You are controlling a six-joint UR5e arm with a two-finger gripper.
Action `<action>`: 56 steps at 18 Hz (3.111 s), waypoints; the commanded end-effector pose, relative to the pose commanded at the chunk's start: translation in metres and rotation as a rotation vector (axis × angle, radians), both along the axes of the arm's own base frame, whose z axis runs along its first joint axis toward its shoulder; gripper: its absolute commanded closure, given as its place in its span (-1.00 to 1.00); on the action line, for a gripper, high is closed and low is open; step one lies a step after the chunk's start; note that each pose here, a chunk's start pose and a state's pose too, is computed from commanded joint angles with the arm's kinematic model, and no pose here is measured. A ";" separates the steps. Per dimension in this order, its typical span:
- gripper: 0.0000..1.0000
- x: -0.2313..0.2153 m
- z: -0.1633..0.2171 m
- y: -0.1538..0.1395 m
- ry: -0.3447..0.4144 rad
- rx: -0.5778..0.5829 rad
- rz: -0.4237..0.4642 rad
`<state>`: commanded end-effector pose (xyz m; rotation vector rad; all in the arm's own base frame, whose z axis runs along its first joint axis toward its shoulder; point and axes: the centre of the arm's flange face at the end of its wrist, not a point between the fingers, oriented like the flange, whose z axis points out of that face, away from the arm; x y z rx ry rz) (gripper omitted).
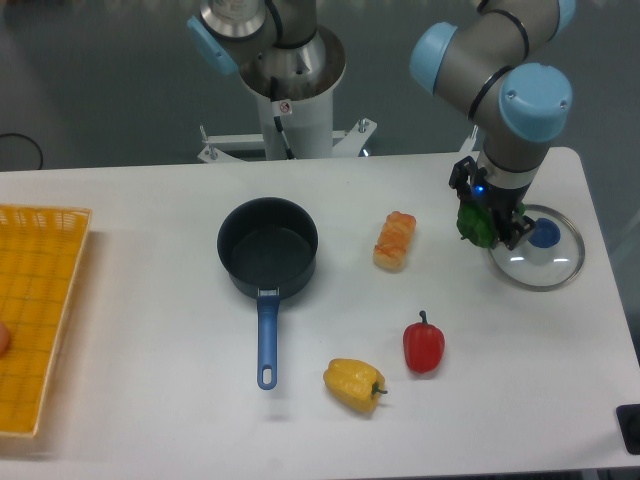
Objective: Place the green chilies in the pot
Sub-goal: 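Carry the held green chili from beside the glass lid toward the saucepan, then lower the green chili into the dark blue saucepan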
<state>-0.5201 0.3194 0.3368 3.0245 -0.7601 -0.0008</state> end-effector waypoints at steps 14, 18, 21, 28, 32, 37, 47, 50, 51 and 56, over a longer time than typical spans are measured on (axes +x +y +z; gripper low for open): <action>-0.23 0.053 0.017 0.003 -0.054 -0.022 -0.035; -0.23 0.083 0.029 0.018 -0.078 -0.030 -0.060; -0.23 0.107 0.023 0.026 -0.091 -0.031 -0.055; -0.23 0.162 0.036 0.063 -0.056 0.003 0.071; -0.23 0.200 0.053 0.080 -0.020 0.024 0.123; -0.23 0.242 0.069 0.090 0.019 0.062 0.151; -0.22 0.287 0.028 0.112 0.058 0.067 0.161; -0.22 0.288 0.010 0.116 0.059 0.052 0.149; -0.22 0.290 0.000 0.119 0.053 0.040 0.143; -0.22 0.292 -0.043 0.139 0.075 -0.026 0.145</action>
